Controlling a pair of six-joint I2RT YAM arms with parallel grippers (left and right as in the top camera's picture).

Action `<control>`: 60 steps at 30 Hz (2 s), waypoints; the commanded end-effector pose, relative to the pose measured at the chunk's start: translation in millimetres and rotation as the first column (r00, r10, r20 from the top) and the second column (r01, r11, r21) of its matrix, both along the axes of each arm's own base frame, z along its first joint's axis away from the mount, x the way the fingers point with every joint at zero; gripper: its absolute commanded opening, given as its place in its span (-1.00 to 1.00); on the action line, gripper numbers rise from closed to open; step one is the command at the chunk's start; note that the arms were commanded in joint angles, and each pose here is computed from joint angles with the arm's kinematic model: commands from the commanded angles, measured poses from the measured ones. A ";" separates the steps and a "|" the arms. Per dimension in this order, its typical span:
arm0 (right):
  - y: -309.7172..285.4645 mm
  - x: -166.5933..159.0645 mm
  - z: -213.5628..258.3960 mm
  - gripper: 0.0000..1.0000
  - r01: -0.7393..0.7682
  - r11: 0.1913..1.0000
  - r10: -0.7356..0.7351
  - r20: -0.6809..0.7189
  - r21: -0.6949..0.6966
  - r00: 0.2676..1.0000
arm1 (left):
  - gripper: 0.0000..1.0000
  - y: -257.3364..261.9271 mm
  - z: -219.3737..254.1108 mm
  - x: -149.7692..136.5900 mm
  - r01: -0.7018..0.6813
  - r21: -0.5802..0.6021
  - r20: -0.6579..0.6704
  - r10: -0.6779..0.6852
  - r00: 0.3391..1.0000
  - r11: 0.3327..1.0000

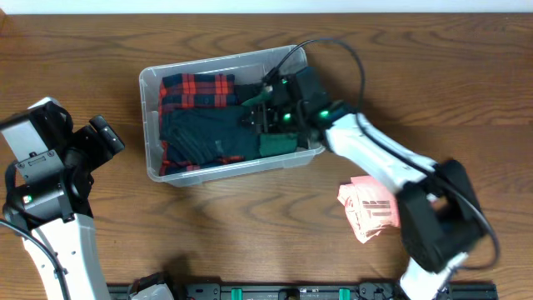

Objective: Pack container
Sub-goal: 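Open the right gripper and retract it to the right, then lower the right gripper onto the pink garment and grasp it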

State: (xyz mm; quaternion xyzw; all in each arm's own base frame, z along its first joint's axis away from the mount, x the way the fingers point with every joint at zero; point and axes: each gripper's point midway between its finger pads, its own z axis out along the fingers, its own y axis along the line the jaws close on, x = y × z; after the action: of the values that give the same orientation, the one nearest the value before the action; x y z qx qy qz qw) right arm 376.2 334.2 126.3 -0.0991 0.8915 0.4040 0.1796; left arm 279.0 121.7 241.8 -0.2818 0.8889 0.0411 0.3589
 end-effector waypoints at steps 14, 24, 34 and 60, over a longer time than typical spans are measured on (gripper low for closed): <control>-333.5 -10.3 155.7 0.79 0.573 0.816 -0.538 0.266 -0.073 0.800 | 0.96 4.4 5.3 -1.1 -0.018 0.013 0.006 0.018 1.000 1.000; -415.4 -57.3 19.4 0.93 0.529 0.726 -0.603 -0.038 -0.439 0.797 | 0.96 4.4 5.4 -1.2 -0.018 0.014 0.007 0.018 1.000 1.000; -405.5 -50.8 -60.5 0.97 0.275 0.862 -0.376 -0.174 -0.425 0.910 | 0.96 4.4 5.3 -1.1 -0.018 0.013 0.006 0.018 1.000 1.000; -363.0 -171.2 -116.3 0.71 -0.157 0.917 -0.093 -0.578 -0.368 0.810 | 0.96 4.4 5.3 -1.1 -0.018 0.013 0.006 0.018 1.000 1.000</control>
State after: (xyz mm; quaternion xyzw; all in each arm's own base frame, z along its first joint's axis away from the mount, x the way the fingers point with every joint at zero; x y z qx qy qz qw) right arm 216.8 -31.0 18.0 -0.0088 0.9655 0.2326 -0.1171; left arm 279.0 121.6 241.8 -0.2817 0.8889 0.0412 0.3588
